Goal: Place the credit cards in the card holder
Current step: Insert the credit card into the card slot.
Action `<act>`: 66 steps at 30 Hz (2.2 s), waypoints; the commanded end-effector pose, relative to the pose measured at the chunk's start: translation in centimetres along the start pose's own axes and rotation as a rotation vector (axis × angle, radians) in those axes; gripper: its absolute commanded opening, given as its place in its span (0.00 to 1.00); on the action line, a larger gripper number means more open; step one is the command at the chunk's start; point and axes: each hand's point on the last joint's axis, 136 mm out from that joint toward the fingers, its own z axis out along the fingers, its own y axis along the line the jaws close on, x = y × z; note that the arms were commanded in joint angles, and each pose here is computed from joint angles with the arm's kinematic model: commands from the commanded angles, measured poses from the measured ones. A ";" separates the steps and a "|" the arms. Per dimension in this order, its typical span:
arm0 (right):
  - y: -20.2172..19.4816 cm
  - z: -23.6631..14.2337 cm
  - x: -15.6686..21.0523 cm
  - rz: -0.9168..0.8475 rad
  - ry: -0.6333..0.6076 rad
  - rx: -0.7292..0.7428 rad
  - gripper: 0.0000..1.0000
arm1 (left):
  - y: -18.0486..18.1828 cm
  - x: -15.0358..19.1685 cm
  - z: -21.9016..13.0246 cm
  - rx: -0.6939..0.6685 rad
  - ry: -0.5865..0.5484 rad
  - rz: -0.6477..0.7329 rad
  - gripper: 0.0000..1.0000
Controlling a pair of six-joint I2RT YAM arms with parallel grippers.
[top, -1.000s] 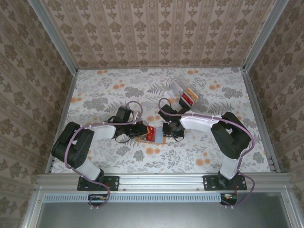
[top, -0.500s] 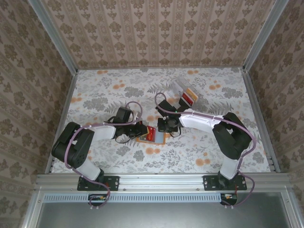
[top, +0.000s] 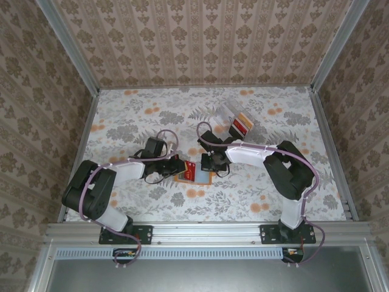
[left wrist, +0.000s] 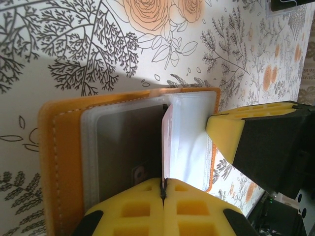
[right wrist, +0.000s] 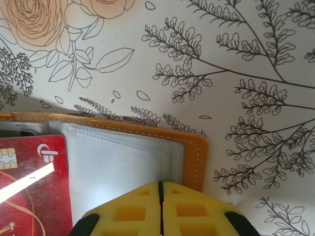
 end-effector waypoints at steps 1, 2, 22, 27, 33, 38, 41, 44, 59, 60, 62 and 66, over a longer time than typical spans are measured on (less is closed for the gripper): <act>-2.7 2.4 2.3 0.020 0.078 0.090 0.09 | 0.3 0.8 0.4 0.020 0.037 -0.014 0.01; -2.6 2.4 2.2 0.020 0.079 0.087 0.09 | 0.2 0.8 0.6 0.024 0.038 -0.015 0.01; -2.6 2.5 2.4 0.032 0.083 0.079 0.10 | -0.6 0.5 1.6 0.038 0.020 -0.036 0.01; -2.5 2.4 2.4 0.035 0.081 0.073 0.10 | -0.4 0.1 1.2 0.023 -0.008 -0.026 0.03; -2.3 2.3 2.4 0.035 0.083 0.063 0.11 | -1.2 1.2 2.4 0.050 0.055 0.000 0.05; -1.7 1.4 2.0 0.036 0.063 0.038 0.13 | -0.2 1.3 2.4 -0.018 0.046 0.003 0.09; -1.3 0.2 1.4 0.028 0.035 0.028 0.17 | 0.7 1.2 1.9 -0.097 0.036 0.017 0.15; -1.6 -1.0 1.0 0.024 0.006 0.041 0.21 | 1.1 1.1 1.7 -0.141 0.042 0.042 0.18; -1.9 -1.3 1.4 0.023 0.008 0.033 0.22 | 0.7 1.9 2.4 -0.245 0.088 0.137 0.14; -1.7 -1.6 1.2 0.021 0.000 0.028 0.22 | 0.7 1.9 2.4 -0.245 0.090 0.140 0.13; -1.6 -2.4 0.8 0.021 -0.018 0.029 0.22 | 0.7 1.8 2.4 -0.252 0.091 0.143 0.12; -3.4 -3.2 0.8 0.038 -0.035 0.105 0.24 | 0.7 1.8 2.4 -0.255 0.091 0.144 0.12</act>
